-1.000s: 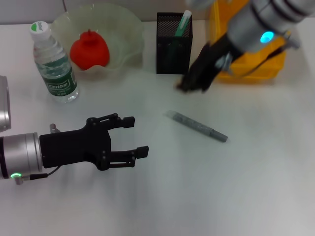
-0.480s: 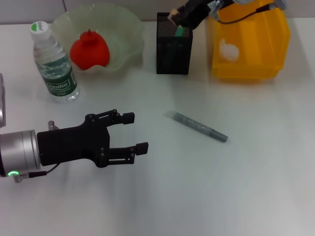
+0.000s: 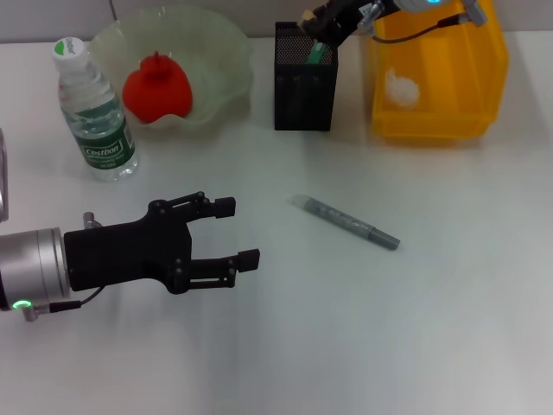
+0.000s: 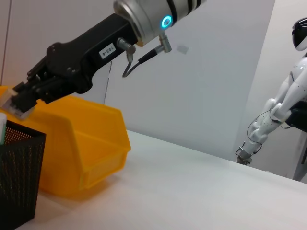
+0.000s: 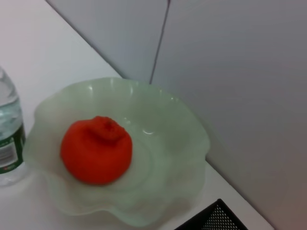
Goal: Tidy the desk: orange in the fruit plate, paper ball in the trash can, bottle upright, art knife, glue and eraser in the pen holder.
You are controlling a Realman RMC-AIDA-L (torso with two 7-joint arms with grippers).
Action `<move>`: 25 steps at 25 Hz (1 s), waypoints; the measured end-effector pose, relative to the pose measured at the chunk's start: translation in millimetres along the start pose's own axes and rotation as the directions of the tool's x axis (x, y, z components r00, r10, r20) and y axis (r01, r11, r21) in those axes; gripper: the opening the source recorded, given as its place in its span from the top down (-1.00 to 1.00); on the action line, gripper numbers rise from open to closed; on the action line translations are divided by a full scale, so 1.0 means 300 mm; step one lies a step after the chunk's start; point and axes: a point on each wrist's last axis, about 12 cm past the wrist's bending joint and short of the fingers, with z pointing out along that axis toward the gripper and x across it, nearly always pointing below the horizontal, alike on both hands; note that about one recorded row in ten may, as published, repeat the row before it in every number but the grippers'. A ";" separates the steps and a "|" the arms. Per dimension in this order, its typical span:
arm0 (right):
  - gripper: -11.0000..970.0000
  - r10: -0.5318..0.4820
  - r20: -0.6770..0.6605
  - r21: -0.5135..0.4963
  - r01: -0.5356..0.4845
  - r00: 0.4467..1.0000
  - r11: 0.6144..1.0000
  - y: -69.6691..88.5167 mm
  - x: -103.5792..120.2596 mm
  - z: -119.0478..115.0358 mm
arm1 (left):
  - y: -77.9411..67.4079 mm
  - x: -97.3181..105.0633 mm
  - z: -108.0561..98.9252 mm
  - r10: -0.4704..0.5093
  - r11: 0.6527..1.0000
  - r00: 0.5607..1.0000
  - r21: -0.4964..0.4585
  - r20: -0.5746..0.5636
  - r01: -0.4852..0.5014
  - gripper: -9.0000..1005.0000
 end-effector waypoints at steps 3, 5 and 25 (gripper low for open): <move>0.57 0.011 -0.006 0.007 -0.011 1.000 1.000 0.000 0.009 0.021 | 0.001 -0.001 0.000 0.001 1.000 1.000 0.000 0.000 -0.001 -0.71; 0.56 0.013 -0.007 0.009 -0.013 1.000 1.000 -0.001 0.011 0.024 | 0.001 -0.001 0.000 0.001 1.000 1.000 0.000 0.000 -0.001 -0.71; -0.14 -0.013 -0.192 -0.347 -0.055 0.981 0.936 0.121 0.011 -0.136 | -0.002 -0.003 -0.007 0.003 1.000 1.000 0.013 0.002 -0.003 -0.71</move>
